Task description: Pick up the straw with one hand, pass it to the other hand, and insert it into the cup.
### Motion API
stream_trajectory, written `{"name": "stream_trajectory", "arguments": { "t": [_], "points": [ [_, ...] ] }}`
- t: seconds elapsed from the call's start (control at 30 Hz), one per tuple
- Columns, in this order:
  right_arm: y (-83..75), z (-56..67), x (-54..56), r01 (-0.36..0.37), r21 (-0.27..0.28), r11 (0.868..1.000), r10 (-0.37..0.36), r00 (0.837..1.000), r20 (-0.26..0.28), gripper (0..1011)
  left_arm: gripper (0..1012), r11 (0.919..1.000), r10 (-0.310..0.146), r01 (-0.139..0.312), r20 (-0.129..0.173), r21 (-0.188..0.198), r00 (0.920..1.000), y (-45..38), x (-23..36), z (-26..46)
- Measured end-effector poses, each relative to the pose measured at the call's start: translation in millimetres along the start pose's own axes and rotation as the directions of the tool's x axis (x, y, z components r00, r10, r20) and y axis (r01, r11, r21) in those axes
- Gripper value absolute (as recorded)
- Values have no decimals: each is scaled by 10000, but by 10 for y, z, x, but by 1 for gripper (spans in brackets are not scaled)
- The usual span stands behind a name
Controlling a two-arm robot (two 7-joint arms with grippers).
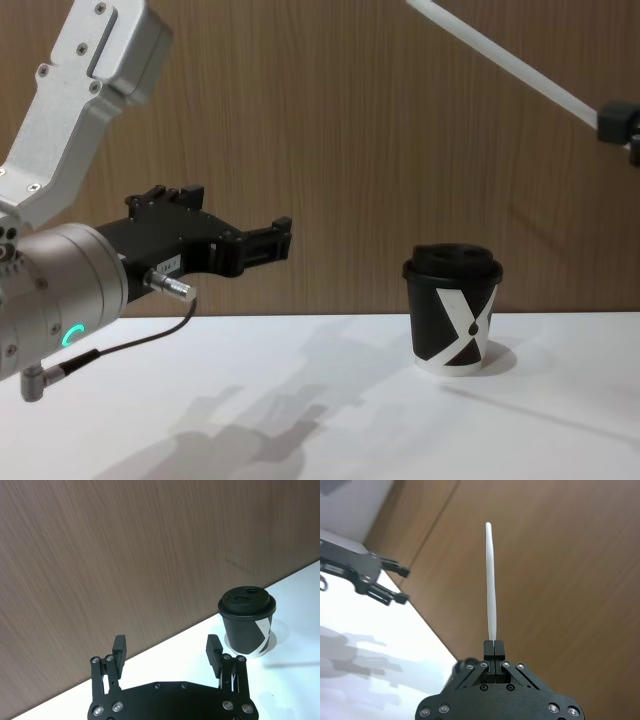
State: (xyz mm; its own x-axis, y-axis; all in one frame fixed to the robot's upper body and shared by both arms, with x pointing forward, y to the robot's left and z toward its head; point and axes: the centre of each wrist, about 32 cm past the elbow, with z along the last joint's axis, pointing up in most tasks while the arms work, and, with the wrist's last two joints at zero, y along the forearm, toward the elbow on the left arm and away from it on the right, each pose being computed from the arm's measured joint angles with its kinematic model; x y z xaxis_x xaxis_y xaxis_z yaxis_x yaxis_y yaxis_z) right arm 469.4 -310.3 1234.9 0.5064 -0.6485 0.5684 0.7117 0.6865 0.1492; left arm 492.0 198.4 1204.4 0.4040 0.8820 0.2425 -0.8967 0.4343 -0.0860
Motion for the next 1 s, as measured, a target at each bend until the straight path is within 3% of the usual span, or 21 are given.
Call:
{"name": "stream_trajectory", "arguments": {
  "t": [0.23,0.53,1.0],
  "points": [
    [68,19,66,-868,660,9940,863,9962,101,6,1000,10000,0,0,0,0,10000,0,0,0],
    [124,37,115,-1531,1063,9825,1529,9882,104,6,1000,10000,0,0,0,0,10000,0,0,0],
    [189,50,143,-1903,1361,9722,1939,9809,-133,6,1000,10000,0,0,0,0,10000,0,0,0]
  ]
}}
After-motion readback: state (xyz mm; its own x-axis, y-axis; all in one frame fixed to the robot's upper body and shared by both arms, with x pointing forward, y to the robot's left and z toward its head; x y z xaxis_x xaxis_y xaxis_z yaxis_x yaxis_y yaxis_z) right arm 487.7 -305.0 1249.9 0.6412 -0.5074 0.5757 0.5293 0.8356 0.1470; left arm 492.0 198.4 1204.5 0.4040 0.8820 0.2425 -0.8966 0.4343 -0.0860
